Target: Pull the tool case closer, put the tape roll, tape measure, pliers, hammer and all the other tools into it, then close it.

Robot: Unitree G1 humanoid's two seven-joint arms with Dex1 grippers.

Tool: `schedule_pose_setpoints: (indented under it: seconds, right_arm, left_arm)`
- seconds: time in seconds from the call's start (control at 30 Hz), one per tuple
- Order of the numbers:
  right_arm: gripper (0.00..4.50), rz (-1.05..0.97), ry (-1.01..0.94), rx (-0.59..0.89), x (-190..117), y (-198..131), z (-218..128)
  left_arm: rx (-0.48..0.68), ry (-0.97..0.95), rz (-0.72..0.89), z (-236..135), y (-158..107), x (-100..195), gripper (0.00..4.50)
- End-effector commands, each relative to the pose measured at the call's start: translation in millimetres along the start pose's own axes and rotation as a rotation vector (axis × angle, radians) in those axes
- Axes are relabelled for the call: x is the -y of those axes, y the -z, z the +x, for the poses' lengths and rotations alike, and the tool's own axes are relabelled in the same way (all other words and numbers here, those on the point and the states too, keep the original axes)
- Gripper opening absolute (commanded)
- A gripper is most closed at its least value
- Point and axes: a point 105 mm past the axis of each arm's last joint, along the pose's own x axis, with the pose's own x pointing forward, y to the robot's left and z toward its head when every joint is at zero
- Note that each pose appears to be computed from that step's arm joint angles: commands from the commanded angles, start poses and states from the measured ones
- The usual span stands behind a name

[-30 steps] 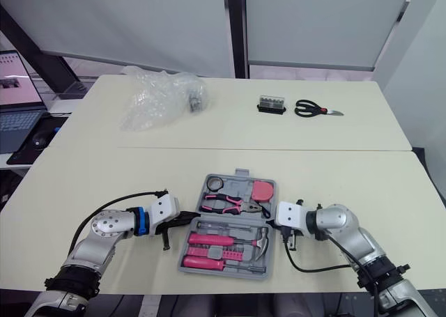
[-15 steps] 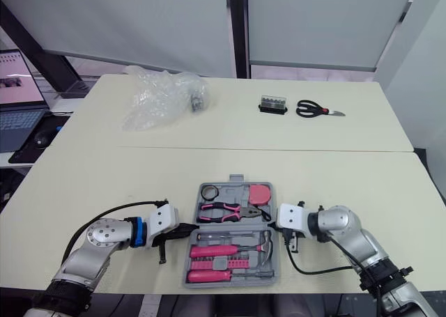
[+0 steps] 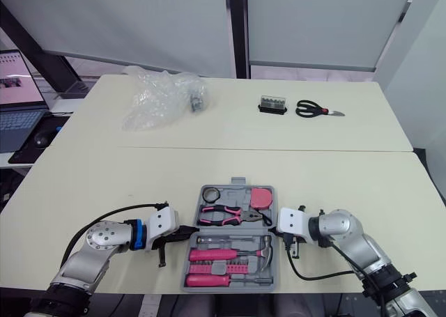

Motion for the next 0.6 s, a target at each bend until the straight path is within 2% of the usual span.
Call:
schedule_pose_setpoints:
  seconds: [0.03,0.6]
  right_arm:
    - [0.03,-0.05,-0.059,0.084,-10.1,-23.2,9.0]
    - [0.03,-0.04,-0.05,0.064,-7.9,-20.3,7.6]
  left_arm:
    - [0.035,0.033,0.033,7.6,-8.9,7.8,0.0]
    - [0.026,0.015,0.032,4.6,-5.5,5.1,0.0]
